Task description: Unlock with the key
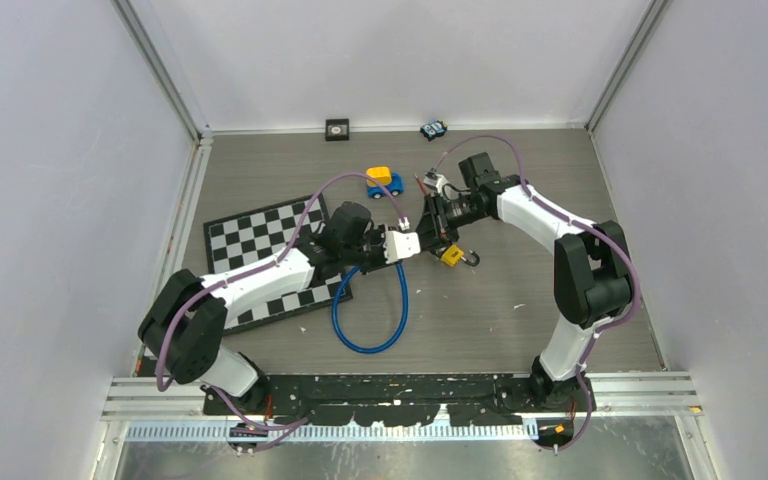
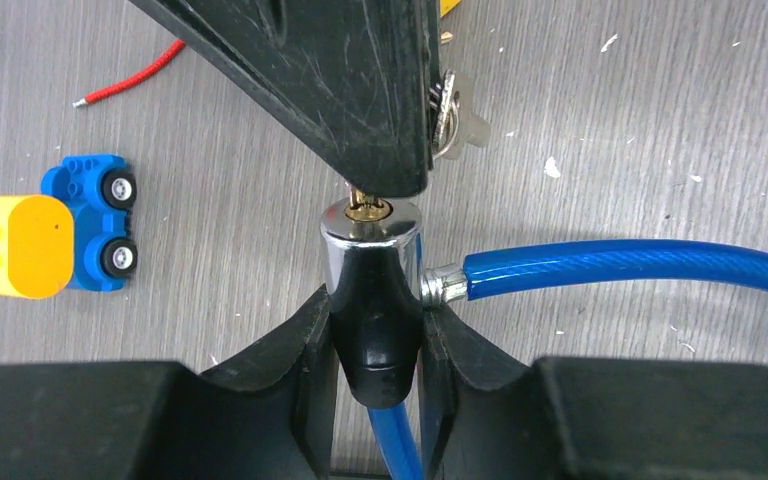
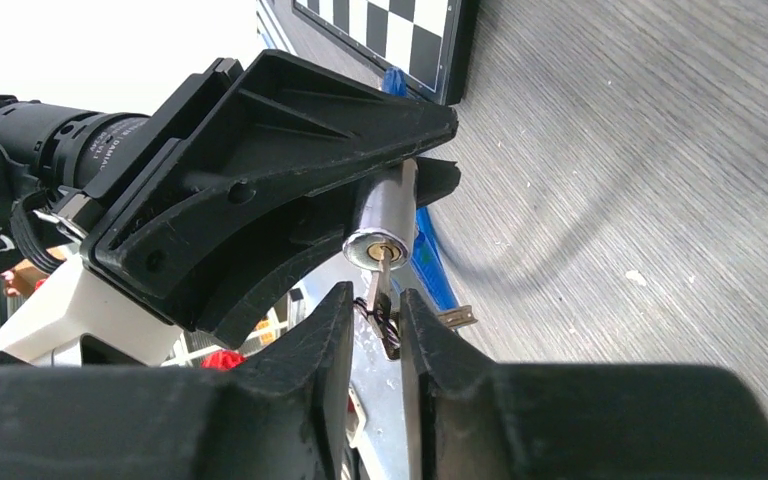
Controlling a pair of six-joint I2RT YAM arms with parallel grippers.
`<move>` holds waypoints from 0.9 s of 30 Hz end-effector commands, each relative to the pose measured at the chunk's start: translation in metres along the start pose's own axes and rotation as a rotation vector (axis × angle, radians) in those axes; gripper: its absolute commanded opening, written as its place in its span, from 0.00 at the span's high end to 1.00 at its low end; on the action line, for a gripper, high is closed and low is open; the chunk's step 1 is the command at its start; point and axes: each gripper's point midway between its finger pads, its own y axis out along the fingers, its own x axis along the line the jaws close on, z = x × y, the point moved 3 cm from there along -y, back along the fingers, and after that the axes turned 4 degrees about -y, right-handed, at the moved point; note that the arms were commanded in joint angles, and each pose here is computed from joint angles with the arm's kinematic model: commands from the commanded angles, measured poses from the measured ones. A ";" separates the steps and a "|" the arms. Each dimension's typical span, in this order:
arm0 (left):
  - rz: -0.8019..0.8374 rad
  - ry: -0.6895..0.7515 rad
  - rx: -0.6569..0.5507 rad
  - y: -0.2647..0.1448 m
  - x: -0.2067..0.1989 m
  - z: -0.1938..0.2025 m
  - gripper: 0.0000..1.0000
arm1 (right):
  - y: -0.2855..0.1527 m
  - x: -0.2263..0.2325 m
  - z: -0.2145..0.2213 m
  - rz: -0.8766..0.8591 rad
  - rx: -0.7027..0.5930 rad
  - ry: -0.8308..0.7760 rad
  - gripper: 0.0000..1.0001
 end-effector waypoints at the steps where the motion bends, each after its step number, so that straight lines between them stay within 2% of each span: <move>1: -0.015 0.064 -0.105 -0.014 0.010 -0.031 1.00 | -0.021 0.007 -0.008 -0.028 -0.023 -0.074 0.66; 6: 0.014 0.081 -0.103 -0.016 0.005 -0.030 1.00 | -0.035 0.018 -0.015 -0.007 -0.055 -0.133 0.52; 10: 0.031 0.092 -0.101 -0.017 0.002 -0.029 1.00 | -0.038 0.021 -0.021 0.017 -0.074 -0.152 0.49; 15: 0.034 0.098 -0.095 -0.017 0.002 -0.028 1.00 | -0.035 0.022 -0.025 0.013 -0.073 -0.149 0.55; 22: 0.038 0.089 -0.097 -0.016 0.002 -0.029 1.00 | -0.023 0.019 -0.018 0.013 -0.039 -0.151 0.71; 27: 0.034 0.089 -0.097 -0.016 0.002 -0.029 1.00 | -0.015 0.016 -0.010 0.019 -0.014 -0.148 0.71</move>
